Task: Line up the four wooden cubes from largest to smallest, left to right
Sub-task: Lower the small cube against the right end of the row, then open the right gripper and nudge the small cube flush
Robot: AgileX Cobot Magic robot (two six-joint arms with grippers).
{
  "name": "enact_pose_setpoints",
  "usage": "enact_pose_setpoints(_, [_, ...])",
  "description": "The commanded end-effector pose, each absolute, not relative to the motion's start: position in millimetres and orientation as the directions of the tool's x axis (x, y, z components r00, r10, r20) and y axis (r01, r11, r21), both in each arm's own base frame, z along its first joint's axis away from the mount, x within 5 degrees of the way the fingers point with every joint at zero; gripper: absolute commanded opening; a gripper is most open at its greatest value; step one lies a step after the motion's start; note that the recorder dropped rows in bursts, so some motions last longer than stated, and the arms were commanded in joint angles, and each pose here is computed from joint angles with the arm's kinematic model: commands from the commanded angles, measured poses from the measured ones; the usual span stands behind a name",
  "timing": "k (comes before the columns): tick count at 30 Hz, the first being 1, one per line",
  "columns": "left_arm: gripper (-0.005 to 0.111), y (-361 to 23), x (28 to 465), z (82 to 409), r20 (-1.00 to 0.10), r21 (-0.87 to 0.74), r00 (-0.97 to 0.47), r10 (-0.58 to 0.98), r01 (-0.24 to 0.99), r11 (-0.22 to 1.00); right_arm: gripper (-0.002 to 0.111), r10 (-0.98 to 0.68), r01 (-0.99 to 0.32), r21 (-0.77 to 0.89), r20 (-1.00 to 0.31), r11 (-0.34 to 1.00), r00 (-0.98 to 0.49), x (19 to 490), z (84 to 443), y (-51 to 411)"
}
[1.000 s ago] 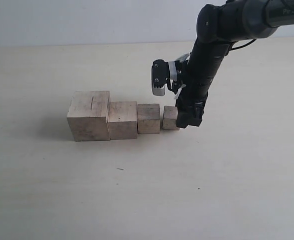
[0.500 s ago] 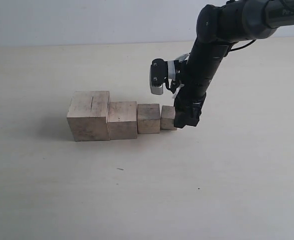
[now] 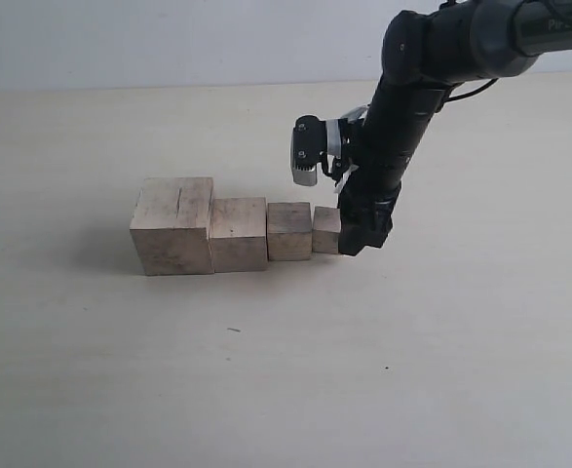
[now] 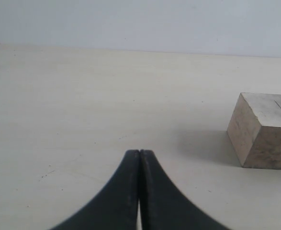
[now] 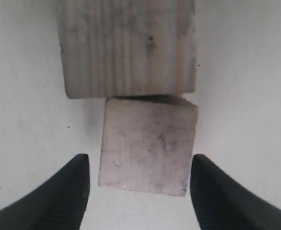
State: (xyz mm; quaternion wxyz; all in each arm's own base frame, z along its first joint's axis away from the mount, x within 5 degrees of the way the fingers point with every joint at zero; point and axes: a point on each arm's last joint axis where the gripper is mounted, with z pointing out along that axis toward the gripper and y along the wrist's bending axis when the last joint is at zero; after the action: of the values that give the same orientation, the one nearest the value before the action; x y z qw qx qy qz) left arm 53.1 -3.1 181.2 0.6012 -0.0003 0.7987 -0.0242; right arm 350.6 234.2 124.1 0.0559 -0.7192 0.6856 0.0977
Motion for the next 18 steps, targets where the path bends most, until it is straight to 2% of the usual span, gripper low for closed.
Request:
enact_pose_setpoints(1, [0.0, -3.1, 53.2, 181.4, -0.964, -0.048, -0.264, -0.039, 0.026, 0.999, 0.06, -0.974, -0.998, 0.047, -0.227, -0.034, 0.022, 350.1, 130.4, 236.3])
enact_pose_setpoints(4, [0.0, -3.1, 53.2, 181.4, -0.964, -0.048, -0.264, -0.039, 0.026, 0.999, 0.06, -0.976, -1.0, 0.013, -0.219, -0.018, 0.015, 350.6, 143.5, 234.0])
enact_pose_setpoints(10, [0.0, -3.1, 53.2, 181.4, -0.964, -0.048, -0.264, -0.039, 0.026, 0.999, 0.06, -0.983, -0.993, -0.062, -0.162, 0.098, -0.087, 353.0, 166.3, 224.5])
enact_pose_setpoints(14, [0.0, -3.1, 53.2, 181.4, -0.964, -0.048, -0.264, -0.039, 0.026, 0.999, 0.06, -0.982, -0.978, -0.123, -0.106, 0.169, -0.157, 359.1, 164.6, 218.3])
enact_pose_setpoints(18, [0.0, -3.1, 53.2, 181.4, -0.964, -0.048, -0.264, -0.039, 0.026, 0.999, 0.06, -0.963, -0.952, -0.167, -0.131, 0.257, -0.237, 366.5, 156.8, 219.8])
